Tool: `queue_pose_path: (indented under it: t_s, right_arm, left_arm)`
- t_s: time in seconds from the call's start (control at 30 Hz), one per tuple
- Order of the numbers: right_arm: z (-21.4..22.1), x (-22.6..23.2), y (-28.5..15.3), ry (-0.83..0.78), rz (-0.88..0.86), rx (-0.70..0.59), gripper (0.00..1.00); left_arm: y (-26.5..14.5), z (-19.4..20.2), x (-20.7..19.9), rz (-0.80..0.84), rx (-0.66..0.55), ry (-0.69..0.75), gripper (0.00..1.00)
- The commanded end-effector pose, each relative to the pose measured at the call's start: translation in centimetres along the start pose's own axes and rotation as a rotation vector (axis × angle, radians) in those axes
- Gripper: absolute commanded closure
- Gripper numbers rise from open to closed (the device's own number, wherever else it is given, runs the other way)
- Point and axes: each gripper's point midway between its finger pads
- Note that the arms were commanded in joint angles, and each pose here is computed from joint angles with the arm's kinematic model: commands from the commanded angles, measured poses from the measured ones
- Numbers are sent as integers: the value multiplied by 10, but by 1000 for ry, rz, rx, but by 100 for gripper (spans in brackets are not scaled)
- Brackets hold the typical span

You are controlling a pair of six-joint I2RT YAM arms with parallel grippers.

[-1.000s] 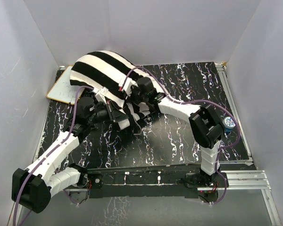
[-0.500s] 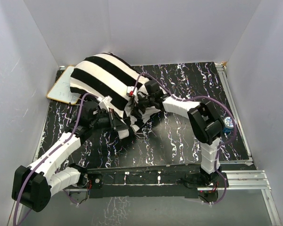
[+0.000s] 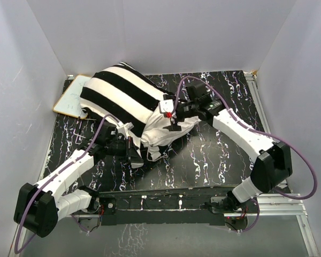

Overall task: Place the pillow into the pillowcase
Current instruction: Stuff the pillow into the pillowcase.

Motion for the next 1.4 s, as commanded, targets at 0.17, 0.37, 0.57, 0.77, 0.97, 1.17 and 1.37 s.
queue_pose_path:
  t_s: [0.17,0.37,0.57,0.77,0.97,1.17,1.37]
  right_arm:
    - [73,36,51,-242,-126,189,8]
    - [79,-68,65,-46,485,229,90]
    - [88,-107,60,436,671,29,92]
    - [111,-13,113,714,356,-21,92]
    - [145,-7,95,782,299,6,92]
    - [153,9,77,787,193,-24,92]
    - [139,16,77,787,114,-92,92]
  left_arm:
    - [-15,2,-36,108,51,35,100]
    - [-18,-5,-55,197,56,60,100]
    - [-5,-27,-89,308,65,127,100]
    - [30,-33,-115,338,136,188,100]
    - [11,-36,-92,119,34,230,60]
    - [-40,-41,-77,-129,-49,309,43]
    - [-53,-113,-64,-372,-234,459,42]
Point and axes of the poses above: each gripper's point midway between its finger pads, its own y axis out along the fingers, its own x axis along the line the jaws close on, z = x × y, and after that the axes turned 5 degrees about y, right-handed
